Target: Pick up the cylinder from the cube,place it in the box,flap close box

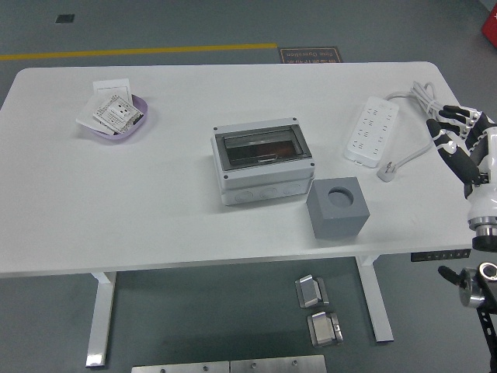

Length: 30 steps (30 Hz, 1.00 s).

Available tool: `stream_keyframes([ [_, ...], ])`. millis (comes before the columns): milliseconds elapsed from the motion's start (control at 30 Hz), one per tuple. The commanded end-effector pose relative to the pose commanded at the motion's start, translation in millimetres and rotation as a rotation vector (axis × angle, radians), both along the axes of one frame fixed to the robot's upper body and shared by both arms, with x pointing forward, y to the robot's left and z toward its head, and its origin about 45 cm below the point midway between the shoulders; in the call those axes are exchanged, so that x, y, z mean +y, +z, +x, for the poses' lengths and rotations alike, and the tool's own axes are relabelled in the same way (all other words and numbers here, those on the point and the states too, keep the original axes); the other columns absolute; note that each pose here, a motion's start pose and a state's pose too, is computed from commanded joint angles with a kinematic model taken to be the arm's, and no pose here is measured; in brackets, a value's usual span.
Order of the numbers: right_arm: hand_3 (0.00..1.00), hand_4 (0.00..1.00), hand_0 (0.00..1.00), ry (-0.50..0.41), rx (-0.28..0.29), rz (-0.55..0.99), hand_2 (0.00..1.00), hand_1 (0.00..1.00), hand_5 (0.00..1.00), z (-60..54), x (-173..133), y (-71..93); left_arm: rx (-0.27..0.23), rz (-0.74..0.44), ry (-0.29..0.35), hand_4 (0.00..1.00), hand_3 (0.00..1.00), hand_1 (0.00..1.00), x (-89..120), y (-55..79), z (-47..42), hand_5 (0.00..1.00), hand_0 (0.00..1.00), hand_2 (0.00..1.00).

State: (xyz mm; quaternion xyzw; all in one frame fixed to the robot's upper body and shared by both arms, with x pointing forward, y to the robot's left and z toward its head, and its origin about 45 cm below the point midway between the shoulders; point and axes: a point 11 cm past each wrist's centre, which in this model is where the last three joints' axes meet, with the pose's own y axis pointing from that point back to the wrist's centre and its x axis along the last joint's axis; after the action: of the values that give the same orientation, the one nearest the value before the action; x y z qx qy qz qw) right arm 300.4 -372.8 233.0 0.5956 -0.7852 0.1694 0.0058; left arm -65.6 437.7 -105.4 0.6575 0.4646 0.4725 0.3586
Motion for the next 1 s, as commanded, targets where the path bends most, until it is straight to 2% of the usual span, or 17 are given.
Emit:
stream_keyframes([
  [367, 0.614, 0.956, 0.707, -0.005, -0.008, 0.053, 0.626, 0.580, 0.422, -0.9, -1, -2.5, -0.036, -0.005, 0.002, 0.682, 0.682, 0.717, -2, -1.9, 15.6, 0.404, 0.682, 0.625],
  [600, 0.613, 0.972, 0.705, -0.012, -0.010, 0.060, 0.627, 0.580, 0.439, -0.1, -1, -2.7, -0.051, -0.007, 0.004, 0.683, 0.682, 0.718, -3, -2.6, 22.9, 0.405, 0.683, 0.628],
  [1000, 0.625, 0.983, 0.706, -0.023, -0.003, 0.048, 0.627, 0.576, 0.455, 2.8, 0, -3.7, -0.048, -0.010, 0.013, 0.683, 0.683, 0.718, -5, -3.2, 23.7, 0.404, 0.683, 0.629],
])
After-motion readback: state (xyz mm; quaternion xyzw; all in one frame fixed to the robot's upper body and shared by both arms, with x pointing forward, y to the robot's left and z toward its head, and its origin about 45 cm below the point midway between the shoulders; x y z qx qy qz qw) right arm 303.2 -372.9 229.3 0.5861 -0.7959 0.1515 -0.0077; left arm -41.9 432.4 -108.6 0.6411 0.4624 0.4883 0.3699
